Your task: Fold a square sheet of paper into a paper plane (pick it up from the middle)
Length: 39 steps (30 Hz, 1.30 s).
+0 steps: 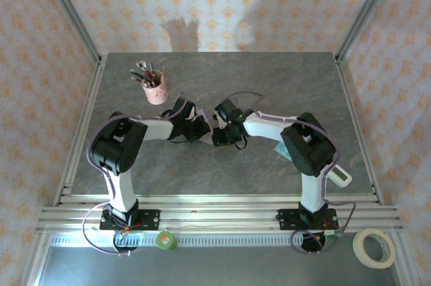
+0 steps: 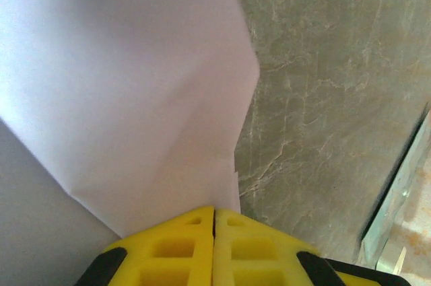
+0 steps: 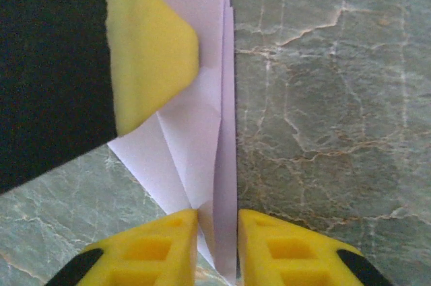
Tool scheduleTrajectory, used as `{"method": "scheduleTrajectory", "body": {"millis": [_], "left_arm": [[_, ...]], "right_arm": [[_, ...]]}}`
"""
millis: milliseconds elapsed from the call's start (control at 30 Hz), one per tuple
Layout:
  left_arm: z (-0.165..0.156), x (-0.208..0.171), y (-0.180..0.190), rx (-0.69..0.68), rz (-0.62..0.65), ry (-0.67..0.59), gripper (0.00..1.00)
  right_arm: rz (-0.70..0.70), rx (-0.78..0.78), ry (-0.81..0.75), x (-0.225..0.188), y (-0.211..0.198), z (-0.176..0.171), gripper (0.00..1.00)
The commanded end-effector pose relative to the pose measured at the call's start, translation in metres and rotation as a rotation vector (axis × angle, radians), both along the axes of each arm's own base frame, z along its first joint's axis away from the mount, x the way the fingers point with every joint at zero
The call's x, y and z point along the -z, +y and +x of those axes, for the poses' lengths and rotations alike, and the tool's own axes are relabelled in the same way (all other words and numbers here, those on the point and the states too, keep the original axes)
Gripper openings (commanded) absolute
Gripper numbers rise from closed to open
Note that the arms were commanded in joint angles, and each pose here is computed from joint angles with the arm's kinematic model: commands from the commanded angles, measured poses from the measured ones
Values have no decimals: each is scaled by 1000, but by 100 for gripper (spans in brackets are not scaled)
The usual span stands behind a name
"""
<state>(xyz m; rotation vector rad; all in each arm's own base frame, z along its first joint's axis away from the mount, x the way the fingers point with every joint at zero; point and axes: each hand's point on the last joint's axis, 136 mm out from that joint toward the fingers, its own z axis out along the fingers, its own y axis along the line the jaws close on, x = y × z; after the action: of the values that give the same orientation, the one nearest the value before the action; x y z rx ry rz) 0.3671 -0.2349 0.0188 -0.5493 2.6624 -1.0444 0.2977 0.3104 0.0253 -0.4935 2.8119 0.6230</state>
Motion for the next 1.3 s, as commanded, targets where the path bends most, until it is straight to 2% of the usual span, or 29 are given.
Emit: {"method": "scheduleTrajectory", "body": {"millis": [0, 200, 367, 500, 700, 1267], "left_arm": [[-16, 30, 16, -16, 104, 78, 9], [-22, 47, 24, -26, 165, 124, 9], [-26, 55, 34, -34, 221, 149, 9], [-29, 61, 38, -37, 247, 167, 9], [-35, 72, 48, -46, 305, 200, 8], [-47, 94, 62, -35, 387, 247, 8]], "right_arm": [[81, 37, -39, -22, 2, 6, 26], [174, 28, -67, -42, 6, 8, 29], [236, -45, -6, -34, 22, 0, 21], [225, -76, 27, -23, 27, 1, 13], [183, -84, 41, -10, 27, 5, 8], [96, -42, 82, 16, -6, 0, 6]]}}
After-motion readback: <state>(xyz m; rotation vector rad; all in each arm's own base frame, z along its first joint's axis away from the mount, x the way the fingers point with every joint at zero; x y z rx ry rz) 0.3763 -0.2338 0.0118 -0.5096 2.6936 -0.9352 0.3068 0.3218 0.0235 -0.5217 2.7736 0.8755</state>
